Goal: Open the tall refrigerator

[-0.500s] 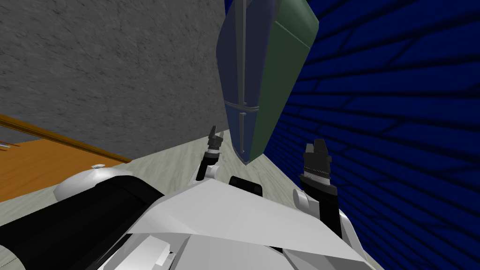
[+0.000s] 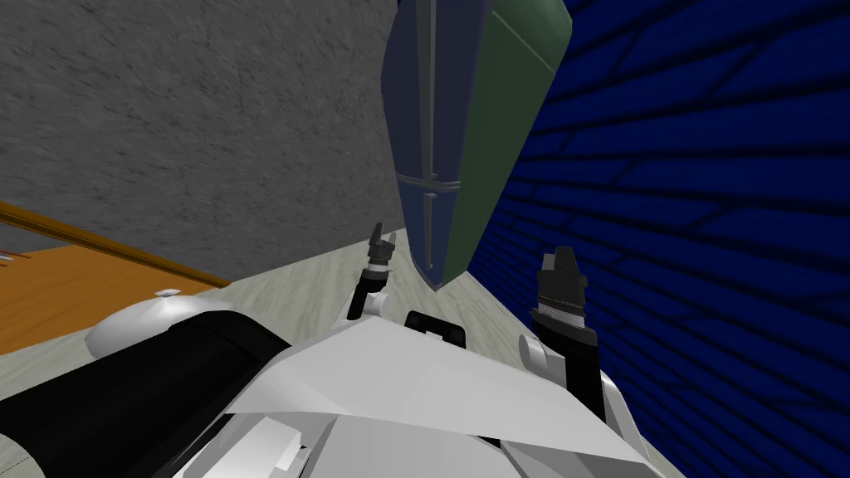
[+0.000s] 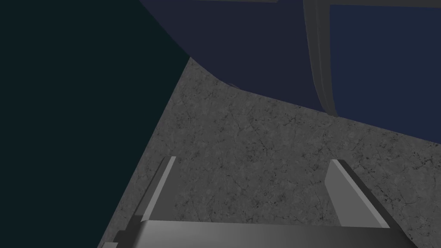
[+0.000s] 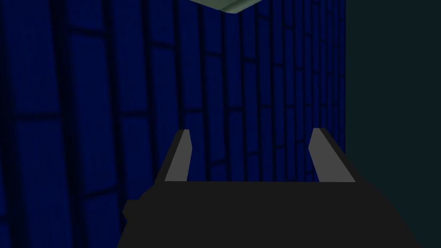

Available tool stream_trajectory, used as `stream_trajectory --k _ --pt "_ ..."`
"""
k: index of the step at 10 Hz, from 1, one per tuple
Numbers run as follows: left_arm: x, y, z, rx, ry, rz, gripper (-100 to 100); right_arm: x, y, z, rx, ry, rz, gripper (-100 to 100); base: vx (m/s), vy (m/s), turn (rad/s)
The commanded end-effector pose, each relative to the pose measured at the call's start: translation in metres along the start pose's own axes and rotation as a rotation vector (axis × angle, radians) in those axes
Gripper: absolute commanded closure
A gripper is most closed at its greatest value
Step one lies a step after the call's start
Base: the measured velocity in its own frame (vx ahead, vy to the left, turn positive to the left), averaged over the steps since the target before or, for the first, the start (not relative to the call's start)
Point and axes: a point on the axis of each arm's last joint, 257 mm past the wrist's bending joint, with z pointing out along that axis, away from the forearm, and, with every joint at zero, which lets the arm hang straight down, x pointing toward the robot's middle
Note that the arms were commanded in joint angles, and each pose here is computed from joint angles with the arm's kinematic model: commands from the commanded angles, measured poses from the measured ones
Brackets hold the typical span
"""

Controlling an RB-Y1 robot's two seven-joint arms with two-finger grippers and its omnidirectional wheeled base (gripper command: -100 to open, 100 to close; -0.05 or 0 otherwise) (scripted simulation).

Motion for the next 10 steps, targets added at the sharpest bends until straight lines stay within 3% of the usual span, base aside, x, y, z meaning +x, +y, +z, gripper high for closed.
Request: stream_trajectory --k 1,4,5,7,10 --pt "0.0 0.0 0.0 0.0 0.0 0.0 0 0.0 0.0 0.0 0.0 0.0 0.0 0 0.0 0.0 0.0" --pt "0.0 0.0 0.0 0.0 0.0 0.0 0 0.0 0.0 0.0 0.0 0.0 0.0 0 0.0 0.0 0.0" --pt "0.006 0.0 0.004 -0.004 0.041 0.016 -100 0.0 0.0 0.0 0.0 0.0 0.0 0 0.019 0.007 -0.023" --pt "0.012 -0.002 0.011 -0.004 0.072 0.025 -100 0.0 0.0 0.0 0.001 0.0 0.0 0 0.03 0.02 -0.027" --pt "0.025 -0.011 0.032 0.005 0.113 0.028 -100 0.0 0.0 0.0 0.001 0.0 0.0 0 0.058 0.033 -0.041"
